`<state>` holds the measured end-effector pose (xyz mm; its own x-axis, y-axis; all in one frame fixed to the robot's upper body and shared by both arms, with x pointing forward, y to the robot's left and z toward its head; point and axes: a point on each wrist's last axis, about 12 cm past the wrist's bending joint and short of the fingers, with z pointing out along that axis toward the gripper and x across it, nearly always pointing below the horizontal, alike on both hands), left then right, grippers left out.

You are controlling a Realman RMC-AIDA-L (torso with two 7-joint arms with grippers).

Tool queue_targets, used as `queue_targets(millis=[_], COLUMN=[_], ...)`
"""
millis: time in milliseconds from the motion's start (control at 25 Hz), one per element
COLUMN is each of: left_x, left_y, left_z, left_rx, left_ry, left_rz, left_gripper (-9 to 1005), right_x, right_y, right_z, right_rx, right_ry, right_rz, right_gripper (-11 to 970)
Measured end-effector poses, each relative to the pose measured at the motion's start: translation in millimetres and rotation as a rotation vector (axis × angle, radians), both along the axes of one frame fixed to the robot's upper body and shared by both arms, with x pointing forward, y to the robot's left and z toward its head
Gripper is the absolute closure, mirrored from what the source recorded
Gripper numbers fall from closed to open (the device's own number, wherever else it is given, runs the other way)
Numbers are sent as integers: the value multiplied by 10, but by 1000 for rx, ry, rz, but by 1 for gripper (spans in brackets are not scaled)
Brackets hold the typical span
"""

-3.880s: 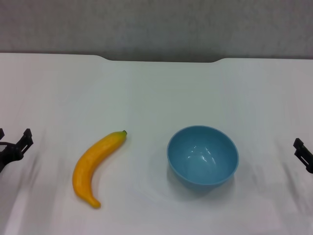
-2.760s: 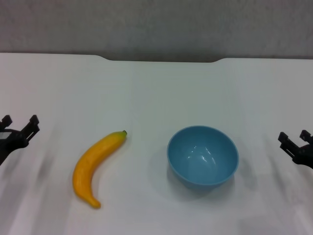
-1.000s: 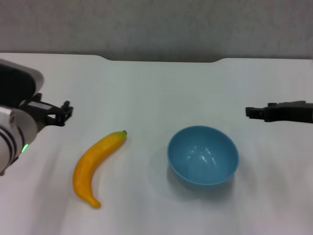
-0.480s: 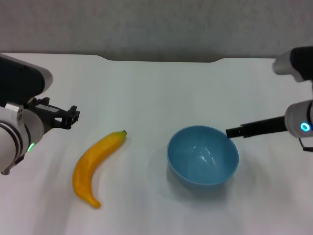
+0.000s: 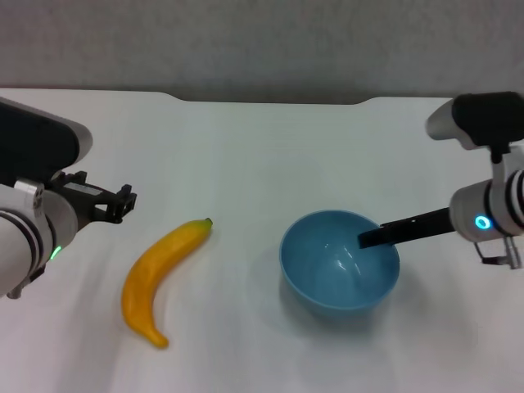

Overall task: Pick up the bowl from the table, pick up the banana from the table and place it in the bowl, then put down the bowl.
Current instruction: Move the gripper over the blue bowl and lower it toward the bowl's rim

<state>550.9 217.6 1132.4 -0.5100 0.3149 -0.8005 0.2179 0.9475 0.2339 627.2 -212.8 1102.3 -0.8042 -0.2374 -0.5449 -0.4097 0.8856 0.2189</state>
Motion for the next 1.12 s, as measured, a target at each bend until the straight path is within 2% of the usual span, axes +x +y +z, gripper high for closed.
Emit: queue_targets(millis=[440, 1120], left_x=[-4, -12], left_y=[13, 40], left_z=[-8, -74], left_rx=[-18, -45], left_ry=[-8, -5], left_rz=[6, 21], left_gripper=[344, 347], right_x=[12, 46], right_y=[35, 7], right_z=[-120, -214], right_rx=[-15, -47], right_ry=[68, 55], right_rz=[-2, -16], right_gripper=[388, 407])
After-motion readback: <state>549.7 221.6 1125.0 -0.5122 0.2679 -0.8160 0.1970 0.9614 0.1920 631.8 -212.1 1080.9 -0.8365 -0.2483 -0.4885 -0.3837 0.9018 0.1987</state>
